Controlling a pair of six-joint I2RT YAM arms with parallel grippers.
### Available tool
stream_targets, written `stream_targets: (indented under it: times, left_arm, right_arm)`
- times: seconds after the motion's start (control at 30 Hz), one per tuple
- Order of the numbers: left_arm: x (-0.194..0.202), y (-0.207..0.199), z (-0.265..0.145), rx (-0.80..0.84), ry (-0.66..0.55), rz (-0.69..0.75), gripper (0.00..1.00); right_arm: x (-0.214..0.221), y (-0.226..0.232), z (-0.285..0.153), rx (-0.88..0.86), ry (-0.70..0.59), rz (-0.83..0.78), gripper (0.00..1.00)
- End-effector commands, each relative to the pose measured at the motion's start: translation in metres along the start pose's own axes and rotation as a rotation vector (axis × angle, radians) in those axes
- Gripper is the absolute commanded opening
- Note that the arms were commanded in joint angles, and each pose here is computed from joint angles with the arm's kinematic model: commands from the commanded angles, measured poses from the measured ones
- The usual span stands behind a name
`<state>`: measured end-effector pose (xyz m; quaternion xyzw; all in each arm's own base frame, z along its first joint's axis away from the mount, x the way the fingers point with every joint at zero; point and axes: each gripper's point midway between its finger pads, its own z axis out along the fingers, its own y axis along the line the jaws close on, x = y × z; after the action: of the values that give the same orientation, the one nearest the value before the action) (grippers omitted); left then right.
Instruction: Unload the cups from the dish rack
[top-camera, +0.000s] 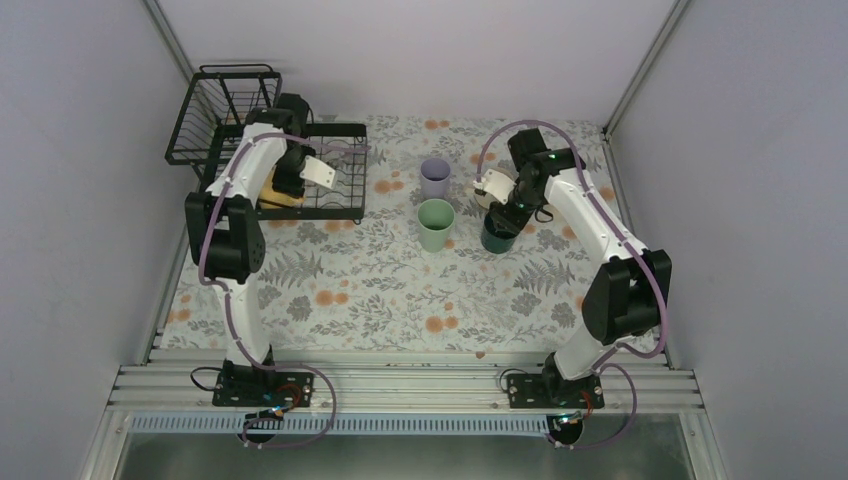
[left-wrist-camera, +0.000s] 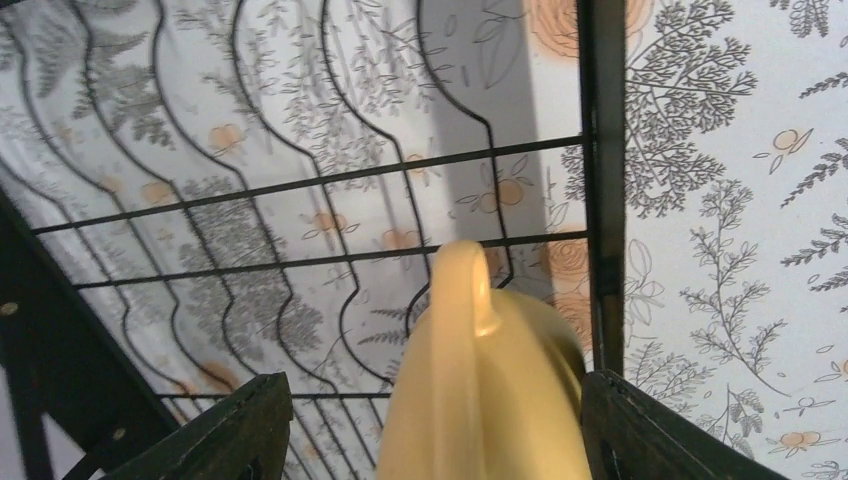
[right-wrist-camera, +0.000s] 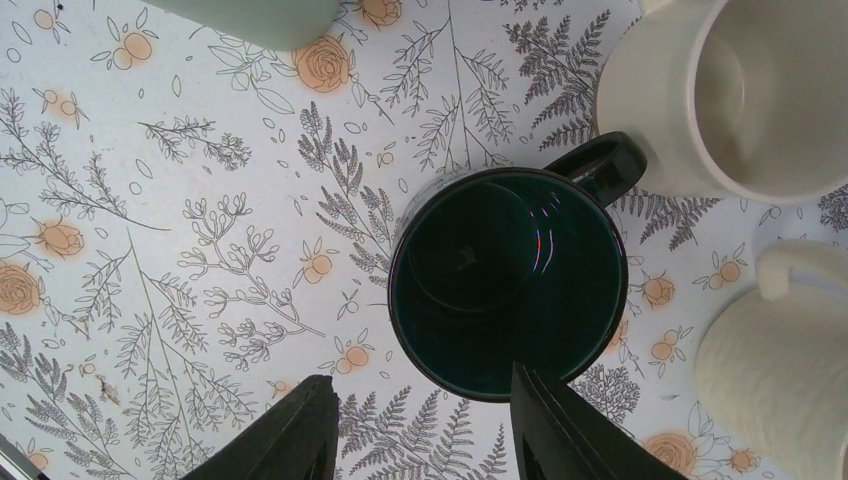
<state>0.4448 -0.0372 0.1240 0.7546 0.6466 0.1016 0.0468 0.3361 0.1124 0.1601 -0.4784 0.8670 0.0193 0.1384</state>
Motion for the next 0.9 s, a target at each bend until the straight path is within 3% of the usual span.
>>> stream_targets:
  times: [0.0, 0.6, 0.87]
  left_arm:
    - [-0.004, 0.002, -0.014, 0.006, -0.025, -0.004, 0.72]
    - [0.014, 0.012, 0.032, 0.066, 0.075, -0.039, 0.66]
    - [0.017, 0.000, 0.048, 0.135, 0.090, -0.052, 0.39]
  right_arm:
    - [-0.003, 0.006, -0.001, -0.023, -0.008, -0.020, 0.46]
    - [-0.016, -0.002, -0.035, 0.062, -0.101, -0.015, 0.51]
    - [-0.021, -0.002, -0.048, 0.075, -0.136, -0.012, 0.55]
